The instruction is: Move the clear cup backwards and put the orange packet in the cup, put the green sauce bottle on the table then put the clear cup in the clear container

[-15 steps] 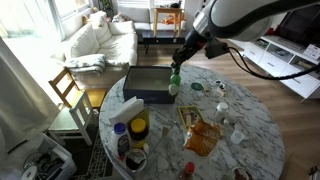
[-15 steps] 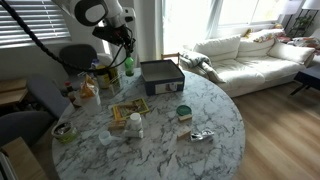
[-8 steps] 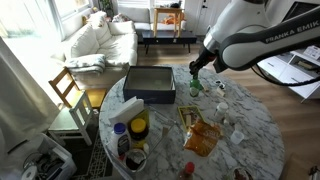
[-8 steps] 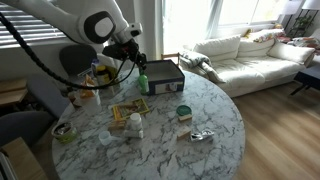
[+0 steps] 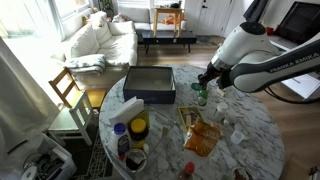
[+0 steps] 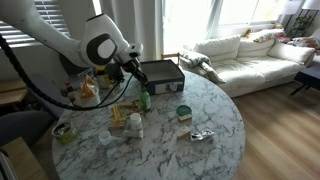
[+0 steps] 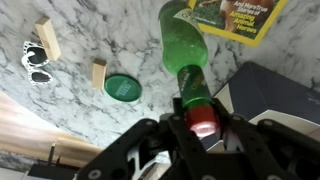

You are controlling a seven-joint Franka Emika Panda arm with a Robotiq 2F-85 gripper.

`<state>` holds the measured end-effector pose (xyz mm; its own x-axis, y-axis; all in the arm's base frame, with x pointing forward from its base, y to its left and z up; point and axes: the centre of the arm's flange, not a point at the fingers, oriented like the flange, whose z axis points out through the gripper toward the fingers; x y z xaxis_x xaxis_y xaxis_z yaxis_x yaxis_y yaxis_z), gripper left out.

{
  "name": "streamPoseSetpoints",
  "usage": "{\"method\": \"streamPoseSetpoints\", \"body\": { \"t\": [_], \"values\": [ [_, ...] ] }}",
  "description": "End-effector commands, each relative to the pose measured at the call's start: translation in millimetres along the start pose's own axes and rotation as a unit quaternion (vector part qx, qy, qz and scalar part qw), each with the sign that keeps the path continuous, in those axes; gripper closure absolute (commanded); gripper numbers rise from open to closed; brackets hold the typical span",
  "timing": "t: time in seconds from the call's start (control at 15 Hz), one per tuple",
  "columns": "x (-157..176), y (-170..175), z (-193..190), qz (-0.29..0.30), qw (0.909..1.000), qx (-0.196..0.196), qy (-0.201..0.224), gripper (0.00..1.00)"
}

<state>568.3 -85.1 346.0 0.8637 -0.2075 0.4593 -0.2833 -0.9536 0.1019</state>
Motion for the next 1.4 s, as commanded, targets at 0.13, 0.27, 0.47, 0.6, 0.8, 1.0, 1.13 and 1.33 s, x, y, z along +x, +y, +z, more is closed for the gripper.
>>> {"method": "streamPoseSetpoints", "body": {
  "t": [0.13,0.27,0.47,0.6,0.8,1.0,1.13,1.33],
  "values": [
    [-27.9,16.8,12.6,0.07,0.9973,-0.02,0.013,0.92],
    [-36.3,16.5,18.7,0.089,0.9958,-0.02,0.004,0.92],
    [-45.7,13.0,24.2,0.111,0.9937,-0.017,-0.001,0.92],
    [-43.4,13.0,20.6,0.12,0.9926,-0.017,0.003,0.43],
    [-32.2,13.1,7.2,0.118,0.9929,-0.016,0.012,0.21],
    [-17.9,5.4,-16.2,0.084,0.9961,-0.018,0.018,0.01],
    [-9.7,-5.2,-36.5,0.064,0.9978,-0.012,0.011,0.0],
    [-10.3,-32.9,-71.7,0.049,0.9981,0.02,-0.033,0.0]
  ]
}}
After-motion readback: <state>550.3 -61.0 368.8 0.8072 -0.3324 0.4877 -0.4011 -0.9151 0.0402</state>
